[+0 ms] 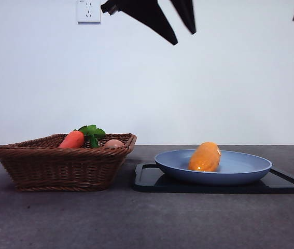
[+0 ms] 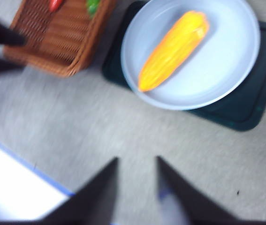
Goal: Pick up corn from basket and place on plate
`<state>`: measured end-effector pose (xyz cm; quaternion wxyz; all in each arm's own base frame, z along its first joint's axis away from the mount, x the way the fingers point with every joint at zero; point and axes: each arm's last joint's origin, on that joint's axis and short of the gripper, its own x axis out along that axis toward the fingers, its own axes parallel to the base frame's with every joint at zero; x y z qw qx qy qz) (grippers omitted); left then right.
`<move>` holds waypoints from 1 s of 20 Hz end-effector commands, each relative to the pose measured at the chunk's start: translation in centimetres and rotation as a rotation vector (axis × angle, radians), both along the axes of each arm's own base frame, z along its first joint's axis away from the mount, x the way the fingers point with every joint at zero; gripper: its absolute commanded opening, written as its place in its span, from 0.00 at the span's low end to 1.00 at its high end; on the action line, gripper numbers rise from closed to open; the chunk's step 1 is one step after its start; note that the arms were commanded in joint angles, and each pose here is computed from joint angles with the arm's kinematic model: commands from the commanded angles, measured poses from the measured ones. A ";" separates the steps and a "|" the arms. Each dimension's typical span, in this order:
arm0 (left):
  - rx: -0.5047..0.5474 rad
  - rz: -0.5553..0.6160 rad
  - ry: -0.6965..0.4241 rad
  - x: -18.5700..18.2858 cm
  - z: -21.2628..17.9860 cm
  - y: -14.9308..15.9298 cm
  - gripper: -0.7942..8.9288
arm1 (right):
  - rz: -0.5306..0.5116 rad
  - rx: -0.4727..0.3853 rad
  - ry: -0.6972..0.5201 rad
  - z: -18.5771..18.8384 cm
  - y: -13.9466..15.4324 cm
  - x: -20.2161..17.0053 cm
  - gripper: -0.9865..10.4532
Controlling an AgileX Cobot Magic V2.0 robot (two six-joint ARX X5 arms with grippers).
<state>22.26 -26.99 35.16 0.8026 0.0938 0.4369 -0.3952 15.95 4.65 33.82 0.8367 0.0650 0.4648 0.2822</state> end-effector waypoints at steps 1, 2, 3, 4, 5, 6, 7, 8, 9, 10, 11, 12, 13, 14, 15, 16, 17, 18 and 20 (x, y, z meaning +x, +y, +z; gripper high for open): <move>-0.008 -0.019 -0.022 -0.2 0.7 -0.2 0.09 | 0.082 -0.030 -0.044 0.4 0.3 -0.3 0.09; -0.006 -0.019 -0.021 -0.2 0.7 -0.2 0.09 | 0.093 -0.034 -0.037 0.4 0.4 -0.4 0.09; -0.003 -0.020 -0.018 -0.3 0.7 -0.2 0.09 | 0.094 -0.034 -0.035 0.4 0.4 -0.4 0.09; -0.003 -0.020 -0.018 -0.3 0.7 -0.2 0.09 | 0.093 -0.031 -0.042 0.4 0.5 -0.3 0.09; -0.002 -0.020 -0.017 -0.3 0.7 -0.2 0.09 | 0.089 -0.028 -0.044 0.4 0.5 -0.3 0.09; -0.005 -0.020 -0.020 -0.2 0.7 -0.2 0.09 | 0.085 -0.024 -0.048 0.5 0.5 -0.2 0.09; -0.014 -0.020 -0.027 -0.2 0.7 -0.3 0.09 | 0.085 -0.023 -0.052 0.5 0.5 -0.2 0.09; -0.026 -0.020 -0.038 -0.1 0.9 -0.4 0.09 | 0.085 -0.023 -0.059 0.5 0.5 -0.1 0.09; -0.042 -0.019 -0.051 0.0 1.0 -0.5 0.09 | 0.083 -0.024 -0.062 0.5 0.5 -0.1 0.09; -0.064 -0.019 -0.069 0.1 1.2 -0.6 0.09 | 0.082 -0.025 -0.066 0.6 0.5 -0.1 0.09; -0.083 -0.019 -0.085 0.2 1.3 -0.8 0.09 | 0.082 -0.025 -0.066 0.6 0.5 -0.1 0.09; -0.111 -0.019 -0.109 0.4 1.6 -0.9 0.09 | 0.082 -0.025 -0.066 0.6 0.5 -0.1 0.09; -0.133 -0.018 -0.128 0.5 1.8 -1.1 0.09 | 0.082 -0.025 -0.066 0.6 0.5 -0.1 0.09; -0.159 -0.018 -0.150 0.6 2.1 -1.3 0.09 | 0.082 -0.025 -0.066 0.6 0.5 -0.1 0.09; -0.187 -0.018 -0.173 0.8 2.3 -1.4 0.09 | 0.082 -0.025 -0.065 0.6 0.5 -0.1 0.09; -0.218 -0.018 -0.199 0.9 2.6 -1.6 0.09 | 0.082 -0.025 -0.065 0.6 0.5 -0.1 0.09; -0.241 -0.017 -0.219 1.0 2.9 -1.7 0.09 | 0.082 -0.025 -0.065 0.6 0.5 -0.1 0.09; -0.259 -0.019 -0.244 1.2 3.1 -1.7 0.09 | 0.082 -0.025 -0.066 0.6 0.5 -0.1 0.09; -0.269 -0.056 -0.346 1.6 4.0 -1.3 0.09 | 0.082 -0.025 -0.066 0.6 0.5 -0.1 0.09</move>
